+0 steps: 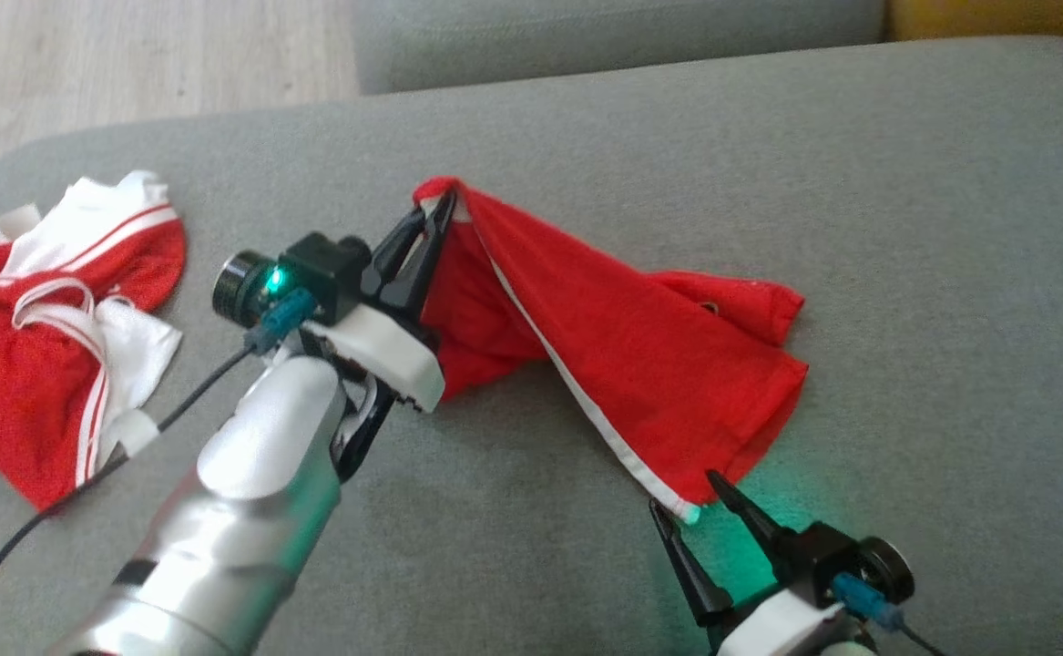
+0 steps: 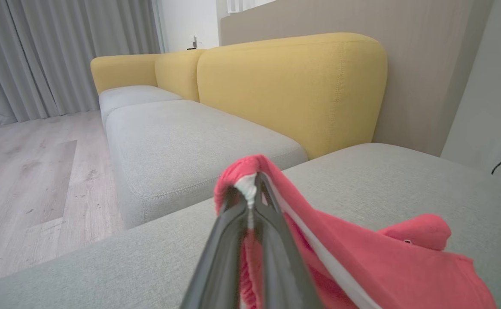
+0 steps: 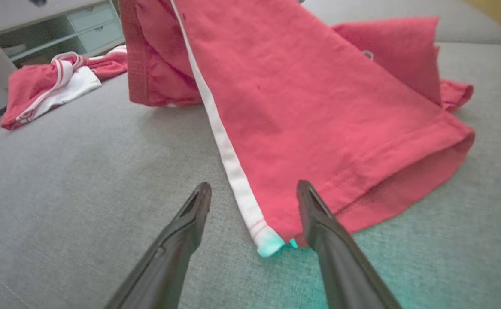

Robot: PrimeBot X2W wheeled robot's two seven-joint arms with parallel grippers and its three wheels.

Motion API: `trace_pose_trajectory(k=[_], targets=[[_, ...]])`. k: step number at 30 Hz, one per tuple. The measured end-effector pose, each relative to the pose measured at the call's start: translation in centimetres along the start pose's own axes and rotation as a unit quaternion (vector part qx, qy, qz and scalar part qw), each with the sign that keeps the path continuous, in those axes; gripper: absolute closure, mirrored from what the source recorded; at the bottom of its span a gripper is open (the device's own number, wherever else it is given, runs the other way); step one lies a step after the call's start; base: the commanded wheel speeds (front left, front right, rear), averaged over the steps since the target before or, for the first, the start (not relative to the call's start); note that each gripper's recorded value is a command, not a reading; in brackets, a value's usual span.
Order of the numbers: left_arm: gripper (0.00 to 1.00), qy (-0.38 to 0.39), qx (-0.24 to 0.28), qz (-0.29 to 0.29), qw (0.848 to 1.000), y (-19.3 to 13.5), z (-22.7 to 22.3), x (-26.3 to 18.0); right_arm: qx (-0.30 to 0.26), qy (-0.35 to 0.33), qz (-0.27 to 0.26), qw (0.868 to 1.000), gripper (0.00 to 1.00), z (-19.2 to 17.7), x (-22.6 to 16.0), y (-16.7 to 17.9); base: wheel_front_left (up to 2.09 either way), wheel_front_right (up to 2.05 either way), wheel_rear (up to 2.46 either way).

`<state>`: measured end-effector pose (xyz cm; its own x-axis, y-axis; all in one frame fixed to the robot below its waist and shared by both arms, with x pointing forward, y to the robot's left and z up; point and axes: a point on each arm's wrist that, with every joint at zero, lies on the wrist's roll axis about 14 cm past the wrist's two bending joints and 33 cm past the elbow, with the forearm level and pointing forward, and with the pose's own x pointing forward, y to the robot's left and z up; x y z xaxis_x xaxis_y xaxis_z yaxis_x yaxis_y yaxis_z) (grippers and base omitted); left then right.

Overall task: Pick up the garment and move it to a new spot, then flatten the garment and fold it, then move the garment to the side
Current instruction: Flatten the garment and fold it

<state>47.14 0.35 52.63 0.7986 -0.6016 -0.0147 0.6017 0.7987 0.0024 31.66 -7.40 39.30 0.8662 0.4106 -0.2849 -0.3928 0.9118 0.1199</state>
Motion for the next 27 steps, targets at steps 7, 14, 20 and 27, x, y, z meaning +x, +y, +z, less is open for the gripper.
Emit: trace_pose_trajectory(k=[7,14,20,27], targets=[[1.0,0.007,-0.004,0.011,1.0,0.8,-0.7,0.0,-0.018,0.066,0.033,0.997,0.15,-3.5,0.6,0.9,0.0,0.0,0.0],[1.0,0.008,0.003,0.008,1.0,0.6,-0.6,0.1,-0.026,0.062,0.033,0.997,1.0,-2.8,1.5,0.3,0.0,0.0,0.0],[1.0,-0.014,0.012,-0.006,1.0,-0.1,1.0,0.8,-0.019,-0.042,-0.033,0.998,1.0,3.7,2.1,-3.6,0.0,0.0,0.0],[1.0,-0.059,0.054,-0.05,0.996,-0.9,4.9,4.6,-0.097,-0.189,-0.152,0.965,1.0,15.7,1.0,-13.5,0.0,0.0,0.0]])
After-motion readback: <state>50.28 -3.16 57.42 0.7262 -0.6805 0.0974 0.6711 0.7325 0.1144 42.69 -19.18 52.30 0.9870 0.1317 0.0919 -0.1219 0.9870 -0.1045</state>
